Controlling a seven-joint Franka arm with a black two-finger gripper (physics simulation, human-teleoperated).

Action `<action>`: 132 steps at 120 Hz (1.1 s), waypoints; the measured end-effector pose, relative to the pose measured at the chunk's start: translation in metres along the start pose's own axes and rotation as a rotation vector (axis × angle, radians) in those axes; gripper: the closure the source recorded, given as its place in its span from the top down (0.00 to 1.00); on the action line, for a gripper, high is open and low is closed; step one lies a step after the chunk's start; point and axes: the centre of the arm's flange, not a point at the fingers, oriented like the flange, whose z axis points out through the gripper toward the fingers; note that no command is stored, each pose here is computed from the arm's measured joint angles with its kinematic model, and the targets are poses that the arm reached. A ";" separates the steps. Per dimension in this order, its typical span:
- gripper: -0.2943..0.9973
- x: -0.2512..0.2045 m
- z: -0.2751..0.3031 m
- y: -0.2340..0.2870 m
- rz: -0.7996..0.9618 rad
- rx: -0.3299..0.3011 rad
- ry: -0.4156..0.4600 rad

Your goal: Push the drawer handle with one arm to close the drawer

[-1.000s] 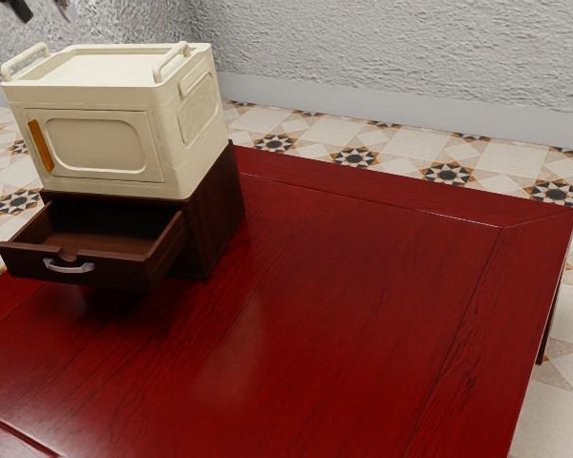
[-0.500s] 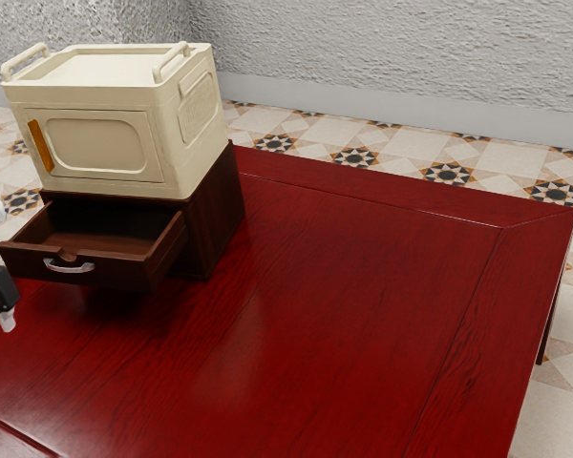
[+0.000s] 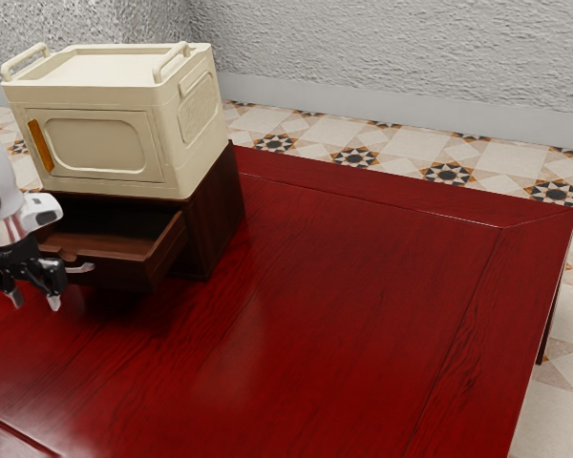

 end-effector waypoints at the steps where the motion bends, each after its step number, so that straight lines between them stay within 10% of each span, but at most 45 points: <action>1: 0.59 0.001 -0.001 0.000 -0.001 0.000 0.004; 39: 0.23 0.029 -0.007 0.002 -0.036 0.010 0.079; 132: 0.17 0.068 0.003 0.014 -0.085 0.023 0.077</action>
